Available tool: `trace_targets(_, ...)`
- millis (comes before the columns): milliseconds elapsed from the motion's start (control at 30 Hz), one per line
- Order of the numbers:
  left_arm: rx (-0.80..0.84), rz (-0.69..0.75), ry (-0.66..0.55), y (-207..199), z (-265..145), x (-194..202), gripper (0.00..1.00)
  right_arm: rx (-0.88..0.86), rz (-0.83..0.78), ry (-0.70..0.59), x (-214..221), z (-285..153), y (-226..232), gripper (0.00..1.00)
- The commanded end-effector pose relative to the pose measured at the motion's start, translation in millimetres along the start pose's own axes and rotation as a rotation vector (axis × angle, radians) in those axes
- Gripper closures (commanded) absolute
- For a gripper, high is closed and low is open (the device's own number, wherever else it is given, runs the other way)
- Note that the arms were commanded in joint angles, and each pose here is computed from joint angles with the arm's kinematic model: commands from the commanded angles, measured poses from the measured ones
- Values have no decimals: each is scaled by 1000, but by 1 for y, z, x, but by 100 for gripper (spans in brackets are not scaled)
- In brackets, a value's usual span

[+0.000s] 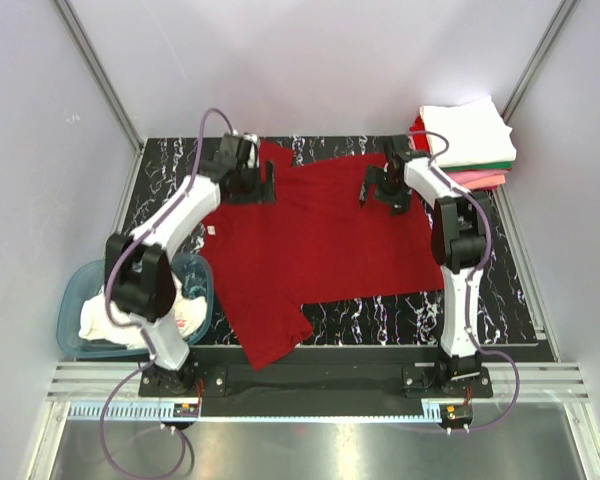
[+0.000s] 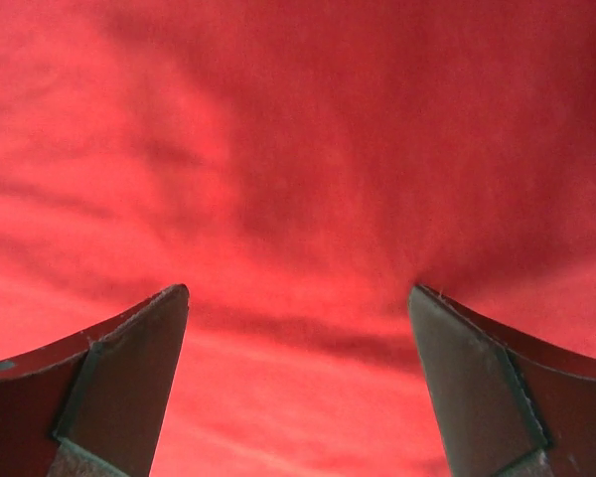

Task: Fold and stack the t-shirts
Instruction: Flatten the tshirt out

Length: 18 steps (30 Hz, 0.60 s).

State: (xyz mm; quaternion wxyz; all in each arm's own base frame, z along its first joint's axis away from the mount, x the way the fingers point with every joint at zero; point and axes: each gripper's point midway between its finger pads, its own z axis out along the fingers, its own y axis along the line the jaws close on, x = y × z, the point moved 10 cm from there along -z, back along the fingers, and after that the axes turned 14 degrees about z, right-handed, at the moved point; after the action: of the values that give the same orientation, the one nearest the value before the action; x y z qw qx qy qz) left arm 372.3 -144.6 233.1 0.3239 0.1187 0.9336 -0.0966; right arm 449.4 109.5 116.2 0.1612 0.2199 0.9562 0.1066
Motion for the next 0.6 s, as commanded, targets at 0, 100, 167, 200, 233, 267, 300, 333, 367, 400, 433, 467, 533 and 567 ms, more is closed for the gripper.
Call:
trace_targets(0, -74, 6, 8, -7, -26, 30, 19, 19, 95, -3, 13, -23, -18, 0)
trace_targets(100, -79, -11, 45, -15, -52, 66, 19, 66, 148, 28, 31, -19, -37, 0)
trace_targets(167, -57, -14, 26, -25, -78, 82, 20, 64, 165, 26, 37, -20, -42, 0)
trace_targets(200, -62, -14, 55, -26, -82, 98, 20, 80, 177, 44, 46, -18, -48, 0)
trace_targets(233, -72, -28, 31, -28, -96, 105, 21, 66, 182, 28, 46, -22, -48, 0)
trace_targets(267, -72, -17, 66, -32, -102, 119, 21, 51, 182, 31, 48, -24, -47, 0)
trace_targets(300, -80, -16, 109, -32, -101, 137, 21, 32, 178, 27, 48, -28, -46, 0)
trace_targets(333, -70, -49, 98, -34, -109, 145, 21, 23, 175, 29, 47, -31, -45, 0)
trace_targets(367, -50, -41, 120, -40, -113, 156, 22, 4, 163, 31, 46, -35, -42, 0)
trace_targets(400, -19, -49, 119, -43, -119, 167, 23, -30, 150, 12, 39, -46, -36, 0)
trace_targets(433, -14, -75, 153, -46, -118, 183, 23, -46, 138, 12, 37, -53, -33, 0)
trace_targets(467, 14, -57, 173, -55, -120, 195, 24, -71, 117, 8, 34, -61, -29, 0)
trace_targets(533, 55, -72, 200, -67, -126, 219, 25, -122, 92, -37, 24, -90, -19, 0)
trace_targets(567, 68, -73, 189, -70, -129, 225, 25, -139, 79, -72, 19, -111, -15, 0)
